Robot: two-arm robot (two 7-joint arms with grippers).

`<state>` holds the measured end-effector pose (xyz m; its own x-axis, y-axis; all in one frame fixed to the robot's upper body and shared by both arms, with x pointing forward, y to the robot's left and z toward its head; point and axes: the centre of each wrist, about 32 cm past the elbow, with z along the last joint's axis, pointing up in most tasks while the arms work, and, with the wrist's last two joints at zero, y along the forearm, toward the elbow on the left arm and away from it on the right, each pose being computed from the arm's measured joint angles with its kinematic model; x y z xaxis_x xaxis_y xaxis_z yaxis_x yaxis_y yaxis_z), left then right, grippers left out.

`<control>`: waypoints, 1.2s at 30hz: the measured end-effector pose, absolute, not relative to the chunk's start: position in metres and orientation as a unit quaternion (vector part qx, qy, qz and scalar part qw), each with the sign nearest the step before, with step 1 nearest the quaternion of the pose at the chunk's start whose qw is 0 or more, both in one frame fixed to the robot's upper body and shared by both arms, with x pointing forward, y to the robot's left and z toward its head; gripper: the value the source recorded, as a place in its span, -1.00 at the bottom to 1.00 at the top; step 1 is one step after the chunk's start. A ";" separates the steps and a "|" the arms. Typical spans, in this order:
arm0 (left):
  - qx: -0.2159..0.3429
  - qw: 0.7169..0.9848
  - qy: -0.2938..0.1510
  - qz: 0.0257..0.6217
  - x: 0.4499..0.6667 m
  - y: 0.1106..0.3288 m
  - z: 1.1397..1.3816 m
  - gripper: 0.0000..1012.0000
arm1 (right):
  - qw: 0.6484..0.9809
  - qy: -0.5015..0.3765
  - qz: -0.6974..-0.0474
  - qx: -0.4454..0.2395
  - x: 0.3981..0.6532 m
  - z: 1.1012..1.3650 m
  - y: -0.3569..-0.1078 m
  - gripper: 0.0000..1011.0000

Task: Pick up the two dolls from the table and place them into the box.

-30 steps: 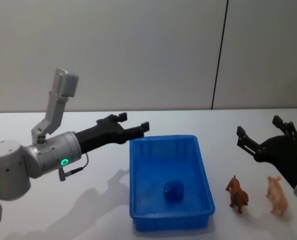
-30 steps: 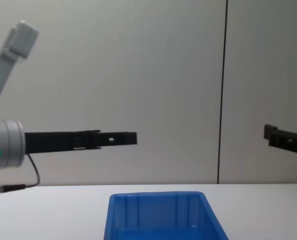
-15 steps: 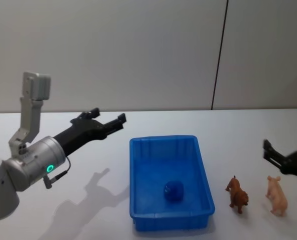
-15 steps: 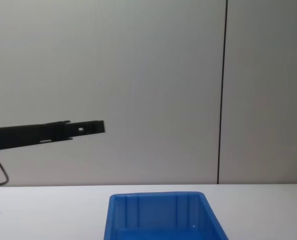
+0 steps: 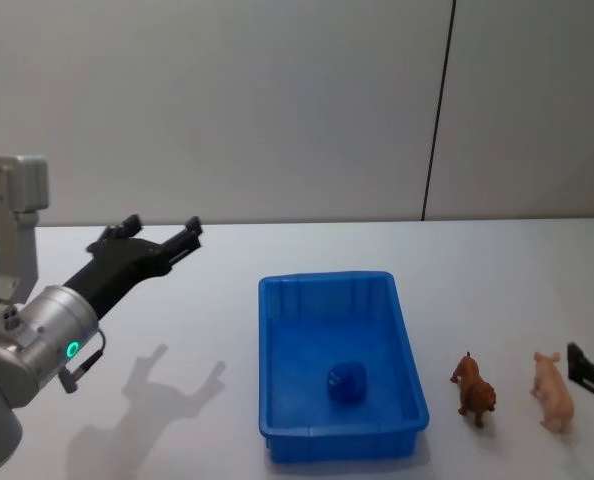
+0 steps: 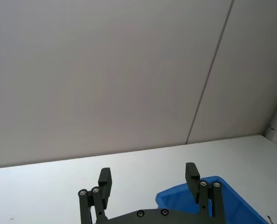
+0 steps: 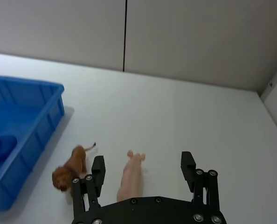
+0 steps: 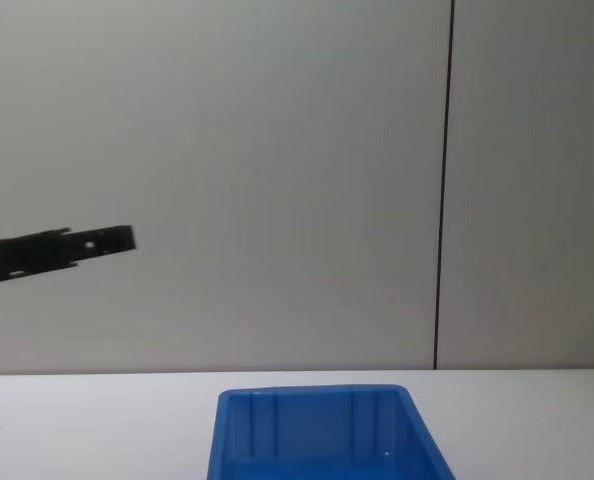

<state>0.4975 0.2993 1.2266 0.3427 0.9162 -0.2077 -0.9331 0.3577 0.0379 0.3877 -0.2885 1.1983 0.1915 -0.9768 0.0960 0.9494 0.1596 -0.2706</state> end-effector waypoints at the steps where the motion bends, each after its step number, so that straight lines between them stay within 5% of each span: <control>1: -0.047 0.811 0.095 0.576 0.495 0.299 1.227 0.98 | 0.759 0.059 -0.633 -0.144 0.386 1.198 -0.289 0.98; 17: -0.063 0.771 0.092 0.627 0.475 0.301 1.229 0.98 | 0.739 0.132 -0.637 -0.176 0.407 1.183 -0.278 0.98; 36: -0.068 0.759 0.091 0.641 0.469 0.301 1.230 0.98 | 0.707 0.192 -0.655 -0.186 0.450 1.161 -0.249 0.98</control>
